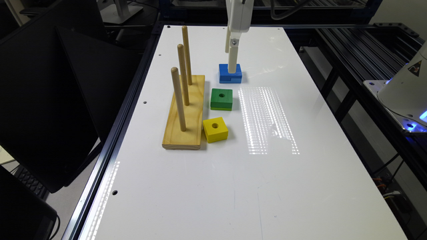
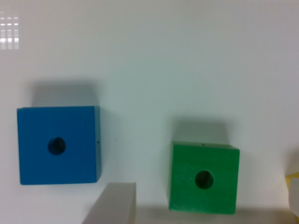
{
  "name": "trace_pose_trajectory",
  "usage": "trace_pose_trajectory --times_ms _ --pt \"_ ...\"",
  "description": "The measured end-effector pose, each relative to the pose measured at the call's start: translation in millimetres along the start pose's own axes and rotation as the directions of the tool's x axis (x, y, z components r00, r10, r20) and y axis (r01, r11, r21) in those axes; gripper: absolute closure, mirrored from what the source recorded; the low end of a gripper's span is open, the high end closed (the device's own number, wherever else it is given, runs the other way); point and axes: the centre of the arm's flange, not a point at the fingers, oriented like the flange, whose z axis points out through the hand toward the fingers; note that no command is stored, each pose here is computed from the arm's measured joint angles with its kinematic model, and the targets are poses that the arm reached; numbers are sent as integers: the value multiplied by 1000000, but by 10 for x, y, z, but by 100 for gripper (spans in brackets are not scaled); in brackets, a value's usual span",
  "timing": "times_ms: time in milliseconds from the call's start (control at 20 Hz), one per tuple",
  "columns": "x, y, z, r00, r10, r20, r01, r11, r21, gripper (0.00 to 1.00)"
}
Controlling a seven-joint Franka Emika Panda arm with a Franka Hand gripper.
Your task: Pick up green block.
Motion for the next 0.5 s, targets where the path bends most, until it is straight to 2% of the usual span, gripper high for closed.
trace_pose_trajectory --times_ms 200,500 --pt "11 -12 100 999999 -97 -1145 99 999999 1635 0" --pt "14 -14 110 999999 -163 -1355 165 999998 1908 0"
